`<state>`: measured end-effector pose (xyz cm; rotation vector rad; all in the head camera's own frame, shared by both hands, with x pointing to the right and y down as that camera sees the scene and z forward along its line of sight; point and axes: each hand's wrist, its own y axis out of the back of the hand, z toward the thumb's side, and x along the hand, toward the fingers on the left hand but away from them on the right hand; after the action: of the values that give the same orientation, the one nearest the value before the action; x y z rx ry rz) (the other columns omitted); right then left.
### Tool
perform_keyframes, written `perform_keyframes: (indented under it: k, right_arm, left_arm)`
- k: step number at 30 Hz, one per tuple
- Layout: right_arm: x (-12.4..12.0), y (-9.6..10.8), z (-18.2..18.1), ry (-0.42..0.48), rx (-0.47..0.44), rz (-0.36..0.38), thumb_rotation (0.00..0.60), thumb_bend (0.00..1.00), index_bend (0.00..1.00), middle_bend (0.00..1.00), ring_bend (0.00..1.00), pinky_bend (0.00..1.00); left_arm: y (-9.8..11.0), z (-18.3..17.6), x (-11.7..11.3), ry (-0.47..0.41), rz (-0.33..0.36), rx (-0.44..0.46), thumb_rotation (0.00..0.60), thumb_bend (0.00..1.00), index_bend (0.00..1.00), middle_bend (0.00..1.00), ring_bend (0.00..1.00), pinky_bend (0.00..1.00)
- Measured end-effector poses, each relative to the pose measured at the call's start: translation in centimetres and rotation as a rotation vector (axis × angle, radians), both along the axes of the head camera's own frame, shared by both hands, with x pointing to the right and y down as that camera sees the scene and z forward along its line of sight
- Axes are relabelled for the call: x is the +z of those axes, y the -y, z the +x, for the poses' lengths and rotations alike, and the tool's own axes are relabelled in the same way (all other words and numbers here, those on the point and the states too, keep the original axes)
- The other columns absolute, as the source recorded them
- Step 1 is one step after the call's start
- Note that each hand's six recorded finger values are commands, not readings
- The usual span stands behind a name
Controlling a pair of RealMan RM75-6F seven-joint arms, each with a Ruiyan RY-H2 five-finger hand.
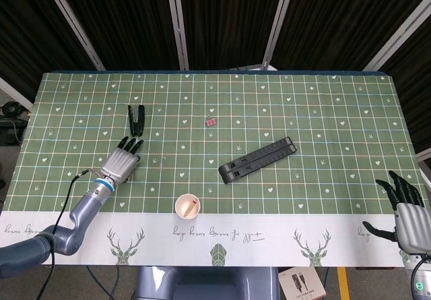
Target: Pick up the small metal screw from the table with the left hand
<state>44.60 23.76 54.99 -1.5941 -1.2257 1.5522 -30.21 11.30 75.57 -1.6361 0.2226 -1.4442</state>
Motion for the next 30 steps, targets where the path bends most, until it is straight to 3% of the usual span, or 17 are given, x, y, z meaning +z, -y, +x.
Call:
perform_keyframes:
  k: [5,13,30]
  right_arm:
    - [0.0,0.0,0.0,0.000,0.001,0.000,0.600,0.05,0.18,0.00,0.00,0.09]
    - [-0.1,-0.1,0.0,-0.002,0.002,0.000,0.600,0.05,0.18,0.00,0.00,0.09]
    - [-0.1,-0.1,0.0,-0.004,0.003,0.001,0.600,0.05,0.18,0.00,0.00,0.09]
  left_arm:
    - [-0.1,-0.1,0.2,0.007,0.000,-0.004,0.600,0.41,0.60,0.00,0.00,0.00]
    - [0.3,0.1,-0.6,-0.026,0.019,-0.023,0.600,0.41,0.60,0.00,0.00,0.00]
    - [2.2,1.3,-6.2,-0.214,0.087,-0.165,0.600,0.42,0.61,0.00,0.00,0.00]
